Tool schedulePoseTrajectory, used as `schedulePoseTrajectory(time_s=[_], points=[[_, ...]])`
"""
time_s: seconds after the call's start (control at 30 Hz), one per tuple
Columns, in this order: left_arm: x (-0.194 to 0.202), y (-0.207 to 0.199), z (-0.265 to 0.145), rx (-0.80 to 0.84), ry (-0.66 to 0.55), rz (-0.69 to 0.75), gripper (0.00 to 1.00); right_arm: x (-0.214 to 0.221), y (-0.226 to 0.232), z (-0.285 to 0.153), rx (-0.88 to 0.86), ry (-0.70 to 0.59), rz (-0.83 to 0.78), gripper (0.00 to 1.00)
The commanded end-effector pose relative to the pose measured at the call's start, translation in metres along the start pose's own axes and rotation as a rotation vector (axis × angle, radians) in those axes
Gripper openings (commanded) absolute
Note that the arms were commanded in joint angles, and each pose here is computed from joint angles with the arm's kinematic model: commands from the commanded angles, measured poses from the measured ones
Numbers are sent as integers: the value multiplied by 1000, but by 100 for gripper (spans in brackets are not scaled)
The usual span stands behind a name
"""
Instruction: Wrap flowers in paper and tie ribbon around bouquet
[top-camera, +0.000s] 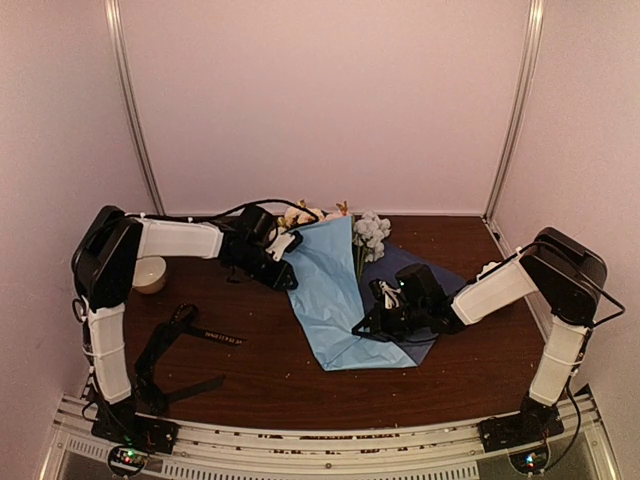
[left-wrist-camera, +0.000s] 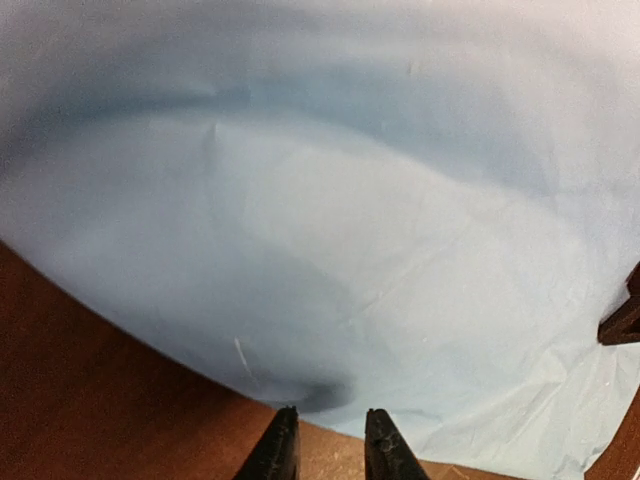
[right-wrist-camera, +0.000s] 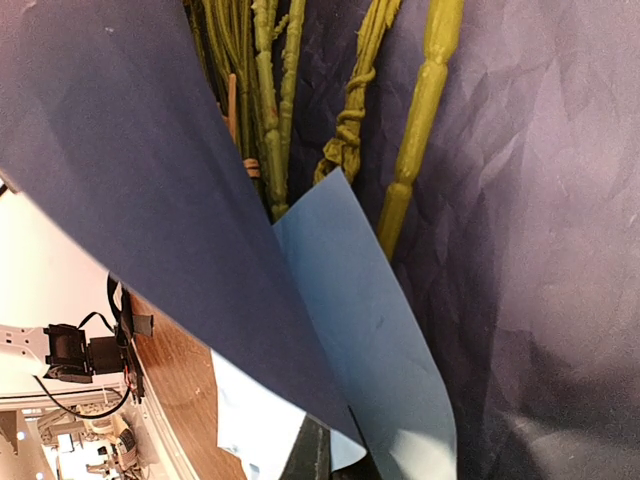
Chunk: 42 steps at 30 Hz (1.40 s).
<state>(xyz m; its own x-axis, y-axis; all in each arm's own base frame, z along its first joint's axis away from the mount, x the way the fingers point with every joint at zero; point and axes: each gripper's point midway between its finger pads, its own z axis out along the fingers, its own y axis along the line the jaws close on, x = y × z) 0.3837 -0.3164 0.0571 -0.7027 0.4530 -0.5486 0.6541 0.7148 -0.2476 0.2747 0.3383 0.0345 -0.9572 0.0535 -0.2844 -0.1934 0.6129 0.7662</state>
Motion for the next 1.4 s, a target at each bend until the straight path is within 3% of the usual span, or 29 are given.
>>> schedulePoseTrajectory(time_s=[0.0,0.17,0.3,0.7,0.83,1.0,1.17,1.37], points=[[-26,-3,17,73,-37,21,27,1,-6,-1,29,0,-1,0],[-32,46,27,-117,12,-70,27,1,-7,-3,33,-2,-4,0],[-38,84,25,-178,-2,-176,28,3,-6,-3,27,8,-5,0],[-61,153,16,-361,23,-212,28,6,-2,-2,11,22,-8,0],[-85,117,-14,-313,-91,-138,27,5,-2,-1,9,22,-6,0],[-112,34,-38,-252,-200,83,29,4,-2,0,11,21,-2,1],[-129,-21,-9,-122,-207,219,37,3,0,0,10,19,-4,4],[-120,-39,55,-31,-96,196,37,1,1,-7,26,2,-20,9]])
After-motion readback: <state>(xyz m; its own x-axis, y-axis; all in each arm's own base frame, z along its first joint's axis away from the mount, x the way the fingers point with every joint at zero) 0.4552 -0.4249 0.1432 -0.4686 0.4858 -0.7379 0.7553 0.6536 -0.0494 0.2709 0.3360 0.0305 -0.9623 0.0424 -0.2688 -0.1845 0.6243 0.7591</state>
